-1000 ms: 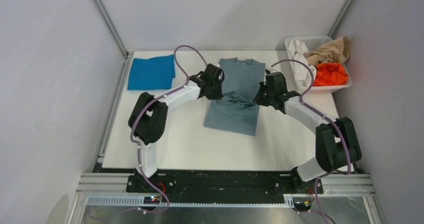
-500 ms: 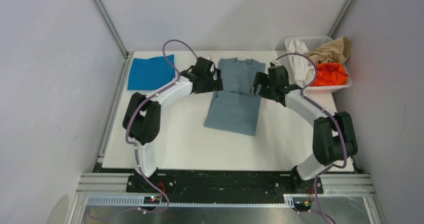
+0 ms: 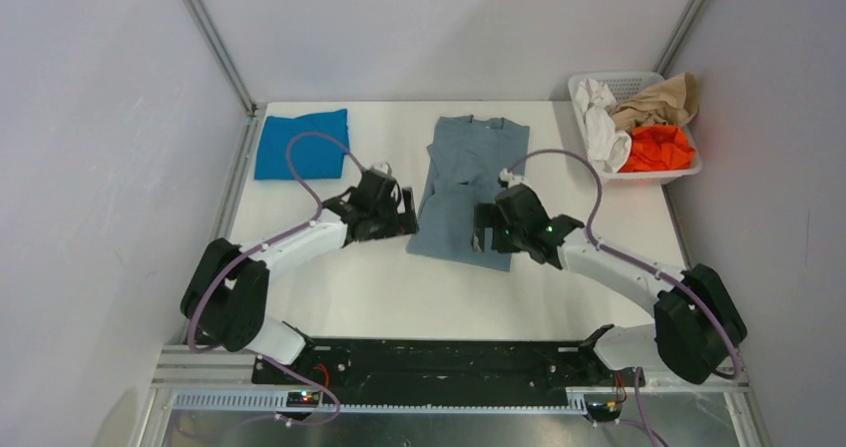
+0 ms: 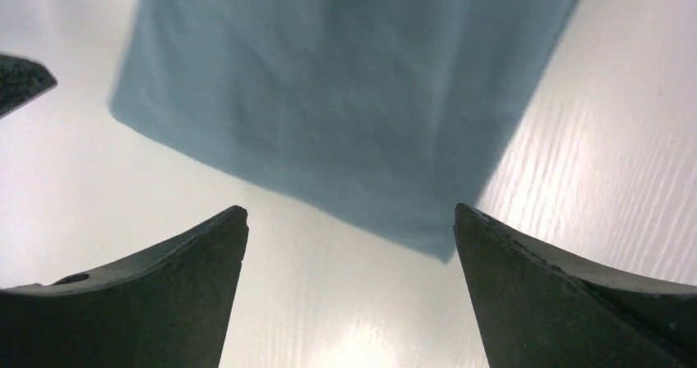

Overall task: Fold and stack the t-shirts
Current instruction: Grab one side of the 2/3 rectangular tshirt with both arms

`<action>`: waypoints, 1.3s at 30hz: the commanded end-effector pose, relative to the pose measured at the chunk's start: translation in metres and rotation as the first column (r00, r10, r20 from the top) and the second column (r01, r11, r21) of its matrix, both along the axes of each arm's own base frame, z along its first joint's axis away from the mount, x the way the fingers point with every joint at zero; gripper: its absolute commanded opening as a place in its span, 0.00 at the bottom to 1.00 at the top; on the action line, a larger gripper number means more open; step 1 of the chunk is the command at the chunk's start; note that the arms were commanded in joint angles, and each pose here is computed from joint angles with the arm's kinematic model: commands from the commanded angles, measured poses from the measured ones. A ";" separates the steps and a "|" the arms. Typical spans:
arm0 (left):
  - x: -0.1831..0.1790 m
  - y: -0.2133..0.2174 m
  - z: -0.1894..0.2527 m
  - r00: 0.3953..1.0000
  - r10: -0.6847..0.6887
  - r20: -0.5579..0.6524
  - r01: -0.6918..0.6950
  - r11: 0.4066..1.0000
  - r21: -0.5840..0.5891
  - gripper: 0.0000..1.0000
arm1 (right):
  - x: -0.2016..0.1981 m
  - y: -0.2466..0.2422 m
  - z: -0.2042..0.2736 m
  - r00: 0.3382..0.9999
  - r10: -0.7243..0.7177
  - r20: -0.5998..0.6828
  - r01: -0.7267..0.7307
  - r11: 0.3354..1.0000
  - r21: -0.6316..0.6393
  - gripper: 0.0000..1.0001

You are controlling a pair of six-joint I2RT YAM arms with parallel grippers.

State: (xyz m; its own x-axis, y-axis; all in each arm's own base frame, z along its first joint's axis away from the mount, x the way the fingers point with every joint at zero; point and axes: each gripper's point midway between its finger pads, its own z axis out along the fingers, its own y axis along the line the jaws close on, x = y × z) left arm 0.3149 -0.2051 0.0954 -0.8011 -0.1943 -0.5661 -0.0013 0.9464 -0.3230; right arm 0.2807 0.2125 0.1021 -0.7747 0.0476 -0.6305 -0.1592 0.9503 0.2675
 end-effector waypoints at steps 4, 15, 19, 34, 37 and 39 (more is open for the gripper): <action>-0.040 -0.014 -0.036 0.996 -0.038 -0.079 0.031 0.996 -0.081 1.00 | -0.051 -0.021 -0.034 0.993 -0.064 -0.095 0.073 0.993 0.090 1.00; -0.042 -0.041 -0.066 0.983 -0.097 -0.156 0.076 0.988 -0.133 0.66 | -0.057 -0.029 -0.060 0.982 -0.105 -0.159 0.133 0.976 0.171 0.90; -0.041 -0.043 -0.076 0.979 -0.091 -0.180 0.069 0.989 -0.129 0.42 | -0.059 -0.031 -0.069 0.976 -0.116 -0.186 0.147 0.975 0.165 0.87; -0.045 -0.042 -0.086 0.977 -0.079 -0.199 0.051 0.989 -0.139 0.00 | -0.050 -0.048 -0.082 0.966 -0.199 -0.164 0.217 0.971 0.101 0.57; -0.045 -0.042 -0.086 0.977 -0.079 -0.197 0.052 0.989 -0.139 0.00 | -0.048 -0.055 -0.087 0.960 -0.229 -0.163 0.243 0.968 0.068 0.55; -0.045 -0.042 -0.087 0.977 -0.079 -0.198 0.052 0.989 -0.139 0.00 | -0.047 -0.058 -0.090 0.957 -0.241 -0.165 0.253 0.966 0.056 0.54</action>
